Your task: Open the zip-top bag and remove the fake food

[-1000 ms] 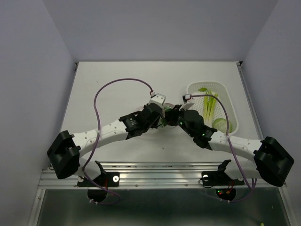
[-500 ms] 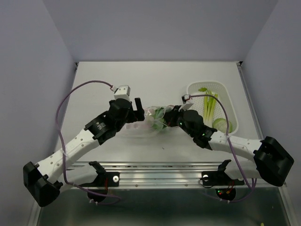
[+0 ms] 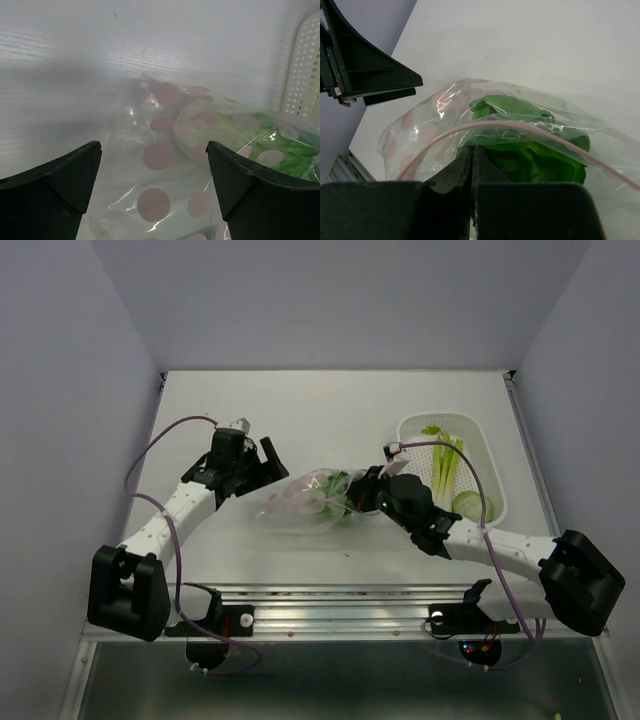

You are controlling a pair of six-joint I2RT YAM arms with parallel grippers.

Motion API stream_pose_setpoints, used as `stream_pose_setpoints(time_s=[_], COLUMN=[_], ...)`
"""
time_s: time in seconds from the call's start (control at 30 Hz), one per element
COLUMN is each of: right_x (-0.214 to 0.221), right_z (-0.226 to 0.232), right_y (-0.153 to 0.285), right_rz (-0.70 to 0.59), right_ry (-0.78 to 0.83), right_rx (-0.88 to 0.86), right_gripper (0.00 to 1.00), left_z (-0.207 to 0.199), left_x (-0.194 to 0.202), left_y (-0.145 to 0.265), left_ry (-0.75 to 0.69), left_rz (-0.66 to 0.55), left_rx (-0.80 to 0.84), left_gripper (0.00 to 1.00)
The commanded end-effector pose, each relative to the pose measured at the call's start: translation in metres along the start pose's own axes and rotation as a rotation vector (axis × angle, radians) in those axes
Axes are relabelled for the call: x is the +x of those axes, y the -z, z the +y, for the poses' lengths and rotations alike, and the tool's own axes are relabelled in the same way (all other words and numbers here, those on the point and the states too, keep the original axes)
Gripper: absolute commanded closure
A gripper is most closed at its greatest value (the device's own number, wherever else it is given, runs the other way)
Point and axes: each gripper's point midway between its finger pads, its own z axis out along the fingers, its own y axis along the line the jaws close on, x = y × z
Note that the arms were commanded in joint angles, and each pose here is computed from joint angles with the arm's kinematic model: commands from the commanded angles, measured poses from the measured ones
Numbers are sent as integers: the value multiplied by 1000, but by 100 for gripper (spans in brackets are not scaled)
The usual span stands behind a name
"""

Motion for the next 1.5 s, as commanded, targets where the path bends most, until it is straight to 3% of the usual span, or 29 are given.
stream_pose_setpoints(time_s=[0.0,0.43,0.6,0.63,0.73,0.77,0.8,0.83,1.07,1.2,1.47], right_x=[-12,-10,-6,-5,-3,-3,-2,-3,-5,-17,-62], right_z=[10,8,6,5,3,3,2,2,3,14,43], right_y=[2,3,1,1,0,0,0,0,4,10,44], right_rz=[-45,-45,-35,-33,-28,-27,-25,-28,-35,-60,-191], right_ry=[10,16,13,12,10,10,11,12,21,50,96], right_rx=[-47,-40,-35,-33,-26,-27,-25,-24,-30,-75,-187], right_gripper=[99,99,99,99,99,99,99,99,99,99,99], left_z=[-24,-11,-16,-16,-17,-16,-16,-15,-9,18,64], left_x=[-2,32,39,40,42,43,44,45,33,13,-3], left_y=[-6,-58,-66,-67,-70,-72,-73,-74,-72,-72,-69], left_ry=[1,56,64,68,71,72,71,72,90,122,173], left_rz=[34,198,220,222,231,236,237,239,162,54,-39], left_rx=[175,186,239,245,251,254,253,250,201,18,-238], left_gripper=[1,3,29,40,58,73,81,100,100,100,100])
